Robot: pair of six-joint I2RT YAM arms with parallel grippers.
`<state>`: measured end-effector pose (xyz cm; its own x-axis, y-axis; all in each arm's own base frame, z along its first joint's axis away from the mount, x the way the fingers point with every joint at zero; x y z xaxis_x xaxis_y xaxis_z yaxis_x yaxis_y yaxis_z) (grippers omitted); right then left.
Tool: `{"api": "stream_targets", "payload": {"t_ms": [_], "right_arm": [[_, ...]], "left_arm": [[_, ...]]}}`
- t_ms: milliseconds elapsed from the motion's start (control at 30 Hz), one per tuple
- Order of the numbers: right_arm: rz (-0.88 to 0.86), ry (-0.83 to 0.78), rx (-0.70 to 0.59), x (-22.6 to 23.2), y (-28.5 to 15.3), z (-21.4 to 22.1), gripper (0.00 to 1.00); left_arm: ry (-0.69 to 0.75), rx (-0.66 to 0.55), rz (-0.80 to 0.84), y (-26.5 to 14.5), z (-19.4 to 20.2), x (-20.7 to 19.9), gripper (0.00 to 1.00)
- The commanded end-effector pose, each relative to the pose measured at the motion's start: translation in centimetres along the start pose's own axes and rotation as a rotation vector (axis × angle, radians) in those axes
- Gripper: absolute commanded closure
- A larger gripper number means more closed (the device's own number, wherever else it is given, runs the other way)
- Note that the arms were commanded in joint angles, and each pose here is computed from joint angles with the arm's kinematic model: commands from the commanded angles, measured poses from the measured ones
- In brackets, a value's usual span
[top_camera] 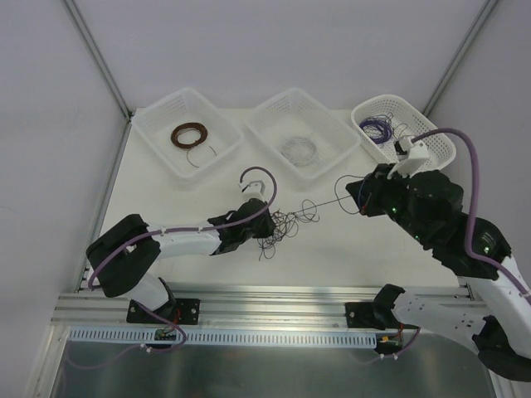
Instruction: Untangle the cables
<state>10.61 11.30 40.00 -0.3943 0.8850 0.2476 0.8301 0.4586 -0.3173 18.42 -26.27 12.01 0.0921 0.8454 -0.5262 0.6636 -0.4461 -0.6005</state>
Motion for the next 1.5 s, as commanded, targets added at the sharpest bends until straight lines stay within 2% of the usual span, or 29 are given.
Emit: {"api": "stream_targets", "payload": {"t_ms": [0, 400, 667, 733, 867, 900, 1000, 1100, 1167, 1200, 1300, 1367, 1400, 1467], "right_arm": [[0.039, -0.009, -0.161, -1.3, -4.1, -3.3, 0.99], [0.145, -0.036, -0.323, -3.8, -9.8, -6.2, 0.99], [0.212, -0.019, -0.422, -5.9, -13.5, -6.5, 0.99], [0.212, -0.033, -0.373, -5.7, -12.7, -5.8, 0.99], [0.239, -0.058, -0.199, -4.9, -7.8, -2.4, 0.99], [0.240, -0.082, -0.116, -4.6, -5.6, -0.3, 0.99], [0.302, -0.090, 0.024, -4.6, -1.1, 3.8, 0.99], [0.383, -0.079, 0.135, -5.2, 1.7, 6.8, 0.98], [0.442, -0.087, 0.242, -6.0, 4.0, 9.7, 0.84], [0.441, -0.068, 0.290, -6.4, 4.7, 10.5, 0.70], [0.421, -0.076, 0.442, -6.9, 7.1, 13.3, 0.48], [0.380, -0.101, 0.484, -6.8, 7.9, 14.0, 0.39], [0.281, -0.134, 0.524, -6.3, 8.3, 14.4, 0.33], [0.166, -0.158, 0.505, -5.6, 9.5, 14.4, 0.31]], "left_arm": [[-0.036, 0.033, -0.165, 0.5, 0.7, 2.8, 0.91], [-0.144, 0.030, -0.273, -0.5, 0.1, 5.8, 0.89], [-0.205, 0.028, -0.348, -1.0, -0.6, 7.7, 0.82], [-0.184, 0.020, -0.335, -1.4, -0.9, 7.7, 0.84], [-0.124, -0.003, -0.278, -2.5, -2.0, 6.9, 0.87], [-0.115, -0.008, -0.266, -2.8, -2.2, 6.8, 0.87], [-0.091, -0.018, -0.264, -3.8, -2.3, 7.1, 0.87], [-0.084, -0.036, -0.263, -4.7, -2.4, 7.4, 0.87], [-0.076, -0.039, -0.246, -5.4, -2.5, 7.3, 0.87], [-0.068, -0.036, -0.241, -5.5, -2.5, 7.3, 0.86], [-0.038, -0.020, -0.213, -5.8, -2.6, 7.1, 0.83], [-0.031, -0.008, -0.202, -5.8, -2.6, 6.9, 0.82], [-0.030, 0.001, -0.192, -5.8, -2.6, 6.8, 0.81], [-0.024, 0.007, -0.189, -5.7, -2.7, 6.6, 0.79]]}}
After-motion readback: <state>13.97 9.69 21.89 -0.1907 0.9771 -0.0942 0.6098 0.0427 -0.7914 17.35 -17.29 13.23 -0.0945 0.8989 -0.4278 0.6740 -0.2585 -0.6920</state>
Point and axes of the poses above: each gripper's point midway between its finger pads, its own y axis out along the fingers, its own x axis along the line the jaws close on, z = x × y, the point moved 10 cm from there along -y, back along the fingers, and after that the axes turned 7 degrees about -y, right-handed, at the moved point
